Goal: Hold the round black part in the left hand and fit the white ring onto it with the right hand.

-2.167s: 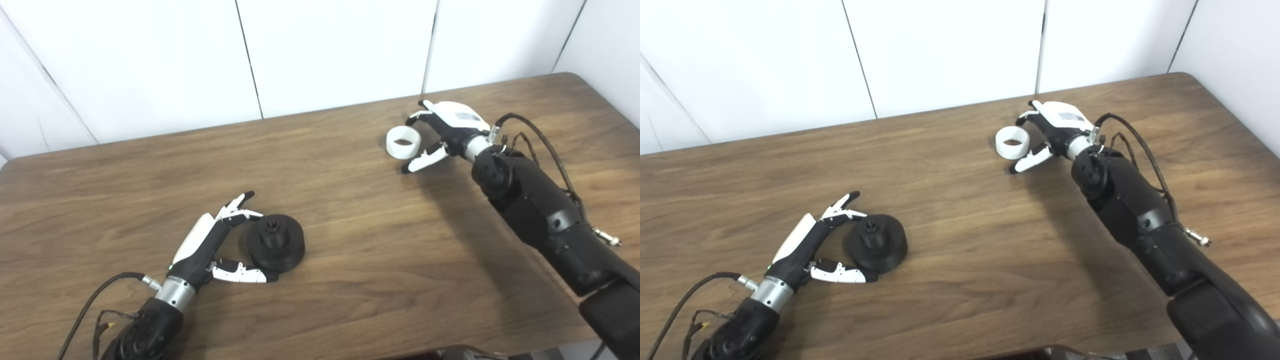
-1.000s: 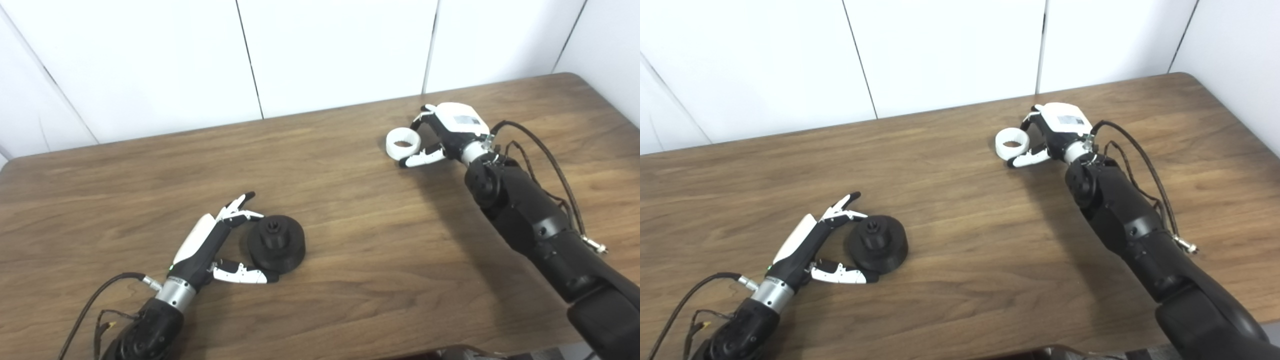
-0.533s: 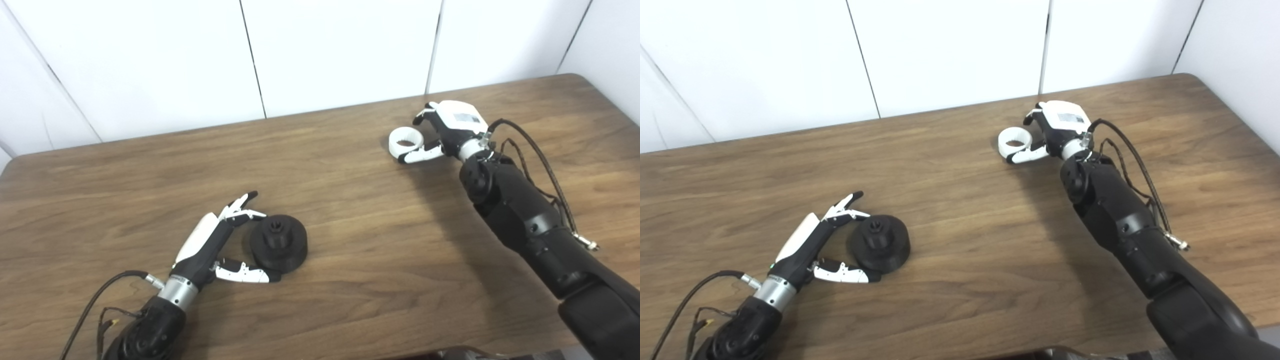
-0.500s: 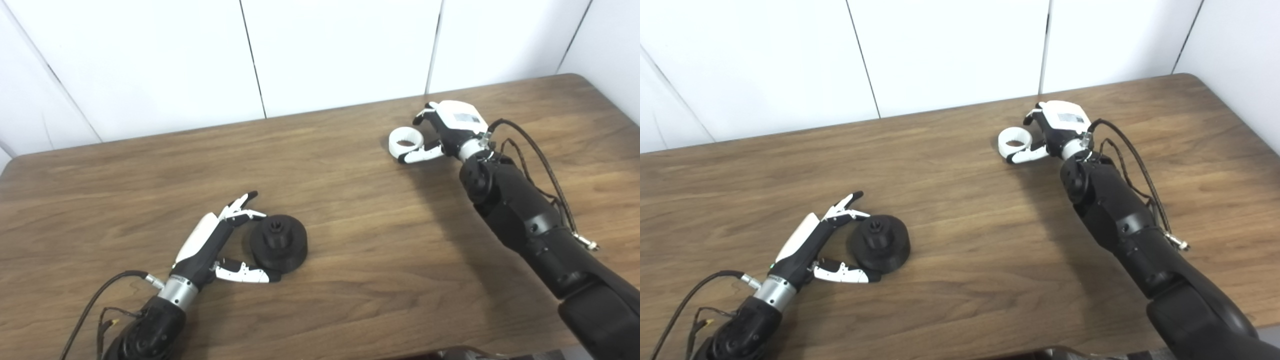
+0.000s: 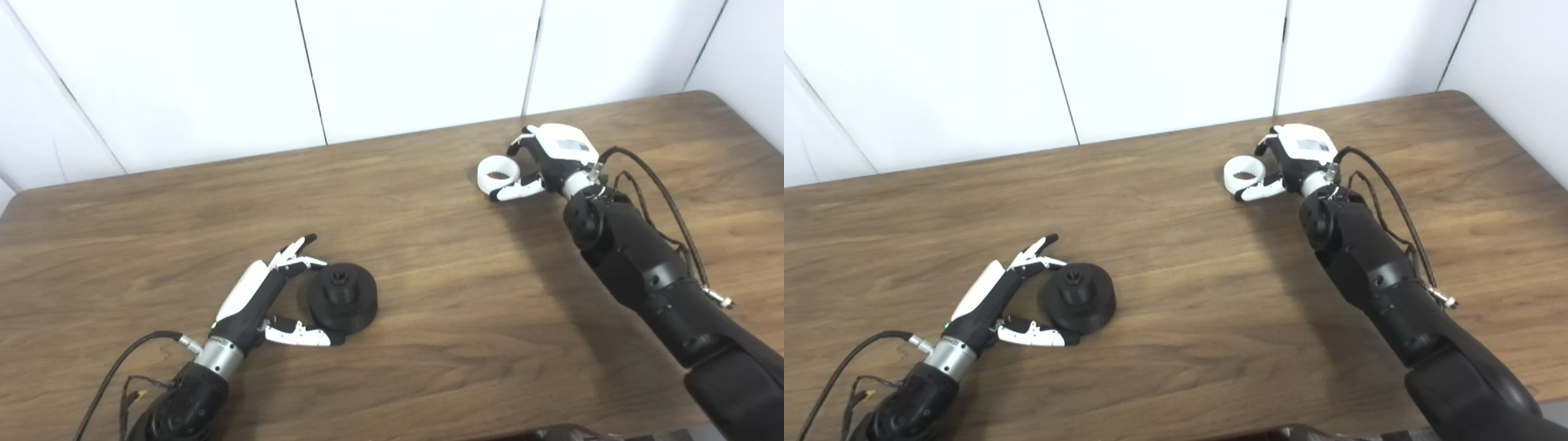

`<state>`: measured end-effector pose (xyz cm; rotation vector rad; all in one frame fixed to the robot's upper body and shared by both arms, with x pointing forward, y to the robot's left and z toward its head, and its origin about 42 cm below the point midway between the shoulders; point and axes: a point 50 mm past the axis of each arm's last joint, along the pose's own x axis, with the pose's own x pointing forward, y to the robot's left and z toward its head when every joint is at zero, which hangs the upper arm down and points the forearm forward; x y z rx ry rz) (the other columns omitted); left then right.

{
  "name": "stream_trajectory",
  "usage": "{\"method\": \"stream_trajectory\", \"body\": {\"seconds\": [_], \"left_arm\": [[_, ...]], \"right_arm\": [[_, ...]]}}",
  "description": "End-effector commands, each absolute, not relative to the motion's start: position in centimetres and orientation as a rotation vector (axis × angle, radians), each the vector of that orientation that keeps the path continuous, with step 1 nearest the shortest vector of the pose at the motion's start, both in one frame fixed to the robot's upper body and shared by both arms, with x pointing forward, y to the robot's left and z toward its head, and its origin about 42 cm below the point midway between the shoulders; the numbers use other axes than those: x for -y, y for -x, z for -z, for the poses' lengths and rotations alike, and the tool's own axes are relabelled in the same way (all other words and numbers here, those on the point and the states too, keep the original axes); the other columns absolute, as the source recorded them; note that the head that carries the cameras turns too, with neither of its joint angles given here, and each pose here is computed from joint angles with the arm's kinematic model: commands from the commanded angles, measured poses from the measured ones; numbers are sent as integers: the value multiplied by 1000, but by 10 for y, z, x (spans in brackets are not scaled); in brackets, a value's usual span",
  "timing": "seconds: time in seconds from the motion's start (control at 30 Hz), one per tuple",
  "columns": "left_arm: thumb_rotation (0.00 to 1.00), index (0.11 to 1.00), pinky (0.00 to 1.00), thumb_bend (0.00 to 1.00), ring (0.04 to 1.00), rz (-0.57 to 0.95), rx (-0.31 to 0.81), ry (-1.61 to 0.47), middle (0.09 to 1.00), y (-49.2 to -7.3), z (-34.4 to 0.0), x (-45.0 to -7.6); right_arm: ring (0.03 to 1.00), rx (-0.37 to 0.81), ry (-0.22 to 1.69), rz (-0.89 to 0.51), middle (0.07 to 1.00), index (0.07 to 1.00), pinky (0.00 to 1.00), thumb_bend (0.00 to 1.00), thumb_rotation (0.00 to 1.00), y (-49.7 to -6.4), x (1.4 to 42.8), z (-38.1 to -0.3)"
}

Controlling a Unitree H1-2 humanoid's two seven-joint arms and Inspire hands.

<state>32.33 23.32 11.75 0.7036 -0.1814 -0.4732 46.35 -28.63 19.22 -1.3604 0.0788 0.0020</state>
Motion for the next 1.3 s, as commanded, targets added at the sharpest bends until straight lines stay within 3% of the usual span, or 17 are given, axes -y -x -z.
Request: {"method": "stream_trajectory", "body": {"seconds": [0.0, 0.67, 0.97, 1.27], "left_arm": [[350, 625, 1000, 908, 1000, 500, 132, -712, 1000, -319, -112, -235], [351, 623, 1000, 904, 1000, 498, 136, -712, 1000, -317, -110, -233], [367, 620, 1000, 920, 1000, 496, 128, -709, 1000, -317, -110, -232], [369, 618, 1000, 919, 1000, 494, 128, -709, 1000, -316, -109, -233]], "right_arm": [[950, -31, 1334, -16, 932, 737, 918, 853, 470, -466, 277, -202], [951, -27, 1328, -48, 936, 747, 924, 858, 497, -465, 262, -202], [938, -6, 1314, -48, 918, 708, 929, 836, 448, -465, 261, -198], [930, 19, 1300, -25, 896, 648, 929, 748, 335, -463, 264, -200]]}}
